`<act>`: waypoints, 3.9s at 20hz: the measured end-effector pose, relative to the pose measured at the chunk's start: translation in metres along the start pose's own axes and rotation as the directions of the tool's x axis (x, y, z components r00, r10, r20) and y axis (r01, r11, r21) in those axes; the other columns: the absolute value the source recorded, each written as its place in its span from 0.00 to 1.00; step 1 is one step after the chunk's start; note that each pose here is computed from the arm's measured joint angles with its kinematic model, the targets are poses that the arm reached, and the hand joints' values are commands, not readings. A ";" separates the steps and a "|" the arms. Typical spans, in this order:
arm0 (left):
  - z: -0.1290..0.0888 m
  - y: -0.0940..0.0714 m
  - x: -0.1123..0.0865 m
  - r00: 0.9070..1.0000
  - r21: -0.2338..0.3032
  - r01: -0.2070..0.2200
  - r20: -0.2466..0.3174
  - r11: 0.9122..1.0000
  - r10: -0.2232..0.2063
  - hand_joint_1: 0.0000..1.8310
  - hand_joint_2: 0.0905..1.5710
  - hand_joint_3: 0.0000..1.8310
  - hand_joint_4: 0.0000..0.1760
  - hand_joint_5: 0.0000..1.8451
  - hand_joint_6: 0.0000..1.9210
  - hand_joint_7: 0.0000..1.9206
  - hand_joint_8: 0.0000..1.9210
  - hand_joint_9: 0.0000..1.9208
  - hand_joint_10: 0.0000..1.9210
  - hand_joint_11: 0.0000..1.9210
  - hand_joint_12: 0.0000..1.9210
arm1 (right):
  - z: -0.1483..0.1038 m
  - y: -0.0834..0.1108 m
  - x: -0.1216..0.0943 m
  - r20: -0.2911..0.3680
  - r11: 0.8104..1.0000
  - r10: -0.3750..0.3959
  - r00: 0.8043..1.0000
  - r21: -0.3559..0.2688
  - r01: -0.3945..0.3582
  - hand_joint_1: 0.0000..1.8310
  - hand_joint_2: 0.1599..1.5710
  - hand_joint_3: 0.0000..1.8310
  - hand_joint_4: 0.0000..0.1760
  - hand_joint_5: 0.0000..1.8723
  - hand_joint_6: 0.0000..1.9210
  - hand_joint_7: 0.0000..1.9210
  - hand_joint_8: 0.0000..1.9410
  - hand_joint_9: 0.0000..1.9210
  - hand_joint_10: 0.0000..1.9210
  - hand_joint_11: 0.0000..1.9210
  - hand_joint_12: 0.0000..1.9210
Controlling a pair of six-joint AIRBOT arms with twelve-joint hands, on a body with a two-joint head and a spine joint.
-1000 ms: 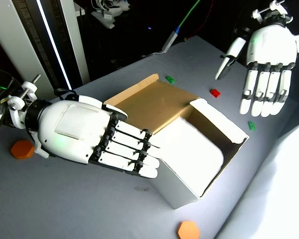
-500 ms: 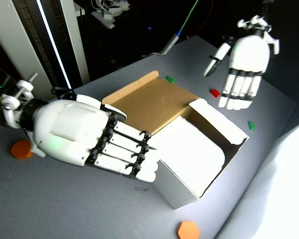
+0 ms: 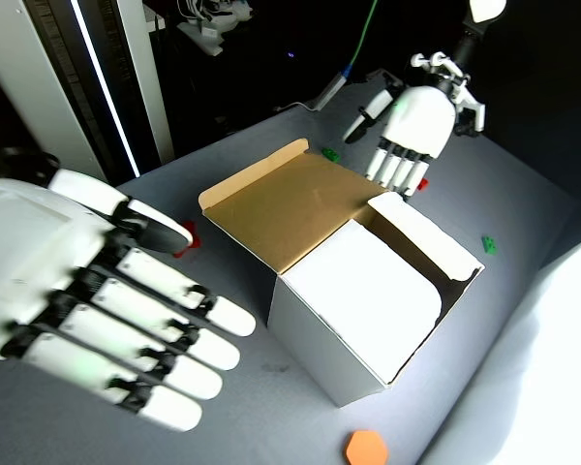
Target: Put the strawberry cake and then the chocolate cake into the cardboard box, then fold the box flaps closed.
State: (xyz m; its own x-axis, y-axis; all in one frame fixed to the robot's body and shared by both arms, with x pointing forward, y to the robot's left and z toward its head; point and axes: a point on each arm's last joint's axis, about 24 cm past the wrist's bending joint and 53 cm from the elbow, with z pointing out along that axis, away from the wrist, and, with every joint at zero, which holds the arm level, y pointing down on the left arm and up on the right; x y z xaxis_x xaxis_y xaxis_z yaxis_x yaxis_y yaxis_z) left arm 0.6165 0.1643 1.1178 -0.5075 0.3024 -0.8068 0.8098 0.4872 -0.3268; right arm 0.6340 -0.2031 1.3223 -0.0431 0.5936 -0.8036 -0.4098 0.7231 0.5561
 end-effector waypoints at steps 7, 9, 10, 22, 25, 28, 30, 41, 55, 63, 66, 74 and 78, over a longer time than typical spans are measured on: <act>0.022 -0.034 -0.006 0.999 0.059 0.007 0.036 0.998 -0.009 0.00 0.76 0.00 0.00 0.09 0.00 0.09 0.00 0.09 0.00 0.00 0.35 | -0.004 -0.010 -0.002 -0.007 0.999 -0.040 0.999 0.027 0.041 0.00 0.84 0.00 0.00 0.09 0.00 0.09 0.00 0.08 0.00 0.00 0.26; 0.028 -0.047 -0.005 1.000 0.085 0.000 0.030 0.996 -0.003 0.00 0.77 0.00 0.00 0.10 0.00 0.09 0.00 0.09 0.00 0.00 0.34 | -0.004 -0.010 0.000 -0.011 0.999 -0.029 1.000 0.028 0.030 0.00 0.84 0.00 0.00 0.08 0.00 0.08 0.00 0.06 0.00 0.00 0.19; 0.031 -0.053 -0.004 1.000 0.098 -0.001 0.027 0.995 -0.002 0.00 0.77 0.00 0.00 0.10 0.00 0.09 0.00 0.08 0.00 0.00 0.34 | -0.004 -0.011 0.000 -0.012 0.999 -0.015 1.000 0.035 0.015 0.00 0.84 0.00 0.00 0.08 0.00 0.09 0.00 0.07 0.00 0.00 0.19; 0.010 -0.124 -0.048 0.989 0.337 0.028 0.124 0.941 -0.075 0.00 0.77 0.00 0.00 0.09 0.00 0.08 0.00 0.08 0.00 0.00 0.33 | -0.001 -0.016 0.003 -0.023 0.997 0.056 0.998 0.061 -0.054 0.00 0.86 0.00 0.00 0.08 0.00 0.08 0.00 0.05 0.00 0.00 0.08; 0.001 -0.125 -0.066 0.984 0.351 0.013 0.164 0.936 -0.076 0.00 0.77 0.00 0.00 0.10 0.00 0.09 0.00 0.08 0.00 0.00 0.32 | 0.000 -0.016 0.002 -0.022 0.996 0.065 0.998 0.060 -0.064 0.00 0.87 0.00 0.00 0.08 0.00 0.08 0.00 0.05 0.00 0.00 0.10; -0.017 -0.120 -0.102 0.961 0.352 0.000 0.258 0.936 -0.097 0.00 0.77 0.00 0.00 0.09 0.00 0.08 0.00 0.08 0.00 0.00 0.34 | 0.000 -0.014 -0.001 -0.011 0.996 0.071 0.997 0.055 -0.071 0.00 0.86 0.00 0.00 0.08 0.00 0.08 0.00 0.06 0.00 0.00 0.14; -0.028 -0.112 -0.120 0.947 0.340 -0.007 0.304 0.940 -0.103 0.00 0.78 0.00 0.00 0.09 0.00 0.08 0.00 0.08 0.00 0.00 0.34 | 0.000 -0.014 -0.001 -0.010 0.996 0.073 0.997 0.056 -0.072 0.00 0.86 0.00 0.00 0.08 0.00 0.08 0.00 0.06 0.00 0.00 0.11; 0.009 -0.046 -0.170 0.932 0.173 -0.037 0.361 0.984 -0.029 0.00 0.77 0.00 0.00 0.10 0.00 0.10 0.00 0.09 0.00 0.00 0.34 | 0.001 -0.015 -0.002 -0.006 0.996 0.072 0.997 0.056 -0.071 0.00 0.86 0.00 0.00 0.08 0.00 0.08 0.00 0.05 0.00 0.00 0.10; 0.052 -0.045 -0.169 0.953 0.165 -0.076 0.303 0.983 0.023 0.00 0.77 0.00 0.00 0.10 0.00 0.10 0.00 0.11 0.00 0.00 0.35 | 0.001 -0.015 -0.001 -0.007 0.996 0.073 0.997 0.055 -0.073 0.00 0.86 0.00 0.00 0.10 0.00 0.11 0.00 0.08 0.00 0.00 0.29; 0.025 -0.041 -0.173 0.950 0.125 -0.105 0.306 0.987 0.063 0.00 0.78 0.00 0.00 0.11 0.00 0.09 0.00 0.09 0.00 0.00 0.35 | 0.001 -0.015 -0.001 -0.008 0.996 0.074 0.997 0.056 -0.074 0.00 0.86 0.00 0.00 0.08 0.00 0.09 0.00 0.07 0.00 0.00 0.26; 0.000 -0.026 -0.167 0.952 0.068 -0.090 0.300 0.994 0.065 0.00 0.78 0.00 0.00 0.10 0.00 0.10 0.00 0.09 0.00 0.00 0.33 | 0.001 -0.015 0.001 -0.016 0.996 0.073 0.997 0.056 -0.072 0.00 0.85 0.00 0.00 0.08 0.00 0.10 0.00 0.07 0.00 0.00 0.27; -0.052 -0.015 -0.136 0.966 -0.006 -0.056 0.254 0.998 0.056 0.00 0.76 0.00 0.00 0.11 0.00 0.11 0.00 0.12 0.01 0.00 0.41 | 0.001 -0.011 0.019 -0.096 0.999 0.027 0.995 0.039 -0.023 0.00 0.80 0.00 0.00 0.08 0.00 0.09 0.00 0.07 0.00 0.00 0.24; -0.059 -0.019 -0.102 0.980 -0.016 -0.042 0.193 0.999 0.044 0.01 0.75 0.00 0.00 0.31 0.03 0.38 0.03 0.38 0.06 0.10 0.67 | 0.000 -0.009 0.033 -0.153 0.999 -0.012 0.988 0.031 0.016 0.00 0.74 0.00 0.00 0.27 0.07 0.31 0.06 0.29 0.10 0.00 0.65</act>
State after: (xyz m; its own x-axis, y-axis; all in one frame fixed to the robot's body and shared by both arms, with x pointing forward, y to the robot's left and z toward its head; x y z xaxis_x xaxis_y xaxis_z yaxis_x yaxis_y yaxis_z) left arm 0.6352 0.1725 1.2353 -0.4050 0.1599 -0.9002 0.8256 0.4871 -0.2849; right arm 0.6362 -0.1896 1.2907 -0.1770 0.5243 -0.8329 -0.3824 0.7432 0.5491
